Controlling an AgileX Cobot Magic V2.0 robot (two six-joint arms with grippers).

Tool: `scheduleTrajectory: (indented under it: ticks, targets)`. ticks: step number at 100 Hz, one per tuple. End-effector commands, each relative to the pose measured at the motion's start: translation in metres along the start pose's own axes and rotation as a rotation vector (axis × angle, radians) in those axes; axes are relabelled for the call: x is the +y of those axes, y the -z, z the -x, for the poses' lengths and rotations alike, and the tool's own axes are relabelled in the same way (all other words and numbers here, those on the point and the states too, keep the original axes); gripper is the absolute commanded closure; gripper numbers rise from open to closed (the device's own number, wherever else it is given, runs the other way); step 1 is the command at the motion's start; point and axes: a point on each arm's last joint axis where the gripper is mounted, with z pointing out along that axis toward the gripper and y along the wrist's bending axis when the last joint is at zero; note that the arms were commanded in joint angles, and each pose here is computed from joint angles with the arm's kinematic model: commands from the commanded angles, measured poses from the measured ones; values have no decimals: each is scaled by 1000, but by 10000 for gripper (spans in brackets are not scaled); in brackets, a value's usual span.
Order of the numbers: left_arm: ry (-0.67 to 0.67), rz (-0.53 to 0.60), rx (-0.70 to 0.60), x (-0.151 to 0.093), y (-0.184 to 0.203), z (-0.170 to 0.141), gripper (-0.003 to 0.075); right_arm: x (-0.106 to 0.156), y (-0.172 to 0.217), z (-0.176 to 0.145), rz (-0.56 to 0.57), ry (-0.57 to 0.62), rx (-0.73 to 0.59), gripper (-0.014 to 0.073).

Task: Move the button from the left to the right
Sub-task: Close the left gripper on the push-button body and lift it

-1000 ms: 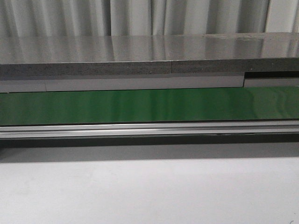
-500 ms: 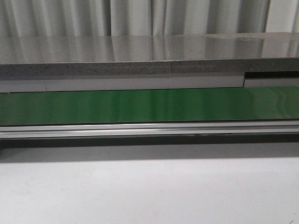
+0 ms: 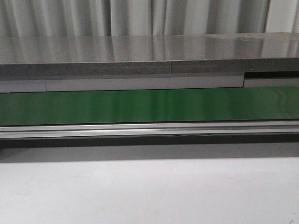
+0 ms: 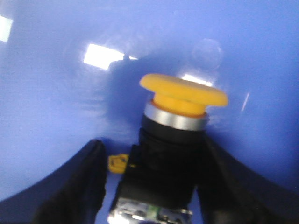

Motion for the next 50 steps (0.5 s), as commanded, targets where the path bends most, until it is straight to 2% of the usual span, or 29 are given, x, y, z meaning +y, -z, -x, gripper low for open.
scheduleTrajectory:
  ticks: [1, 16, 24, 50]
  targets:
    - [4, 0, -50, 0, 14, 8, 475, 1, 3, 14, 7, 8, -117, 663]
    - [4, 0, -52, 0, 15, 8, 666, 1, 3, 14, 7, 8, -117, 663]
    - [4, 1, -67, 0, 21, 9, 739, 1, 3, 14, 7, 8, -117, 663]
    - [3, 6, -211, 1, 71, 16, 740, 1, 3, 14, 7, 8, -117, 663]
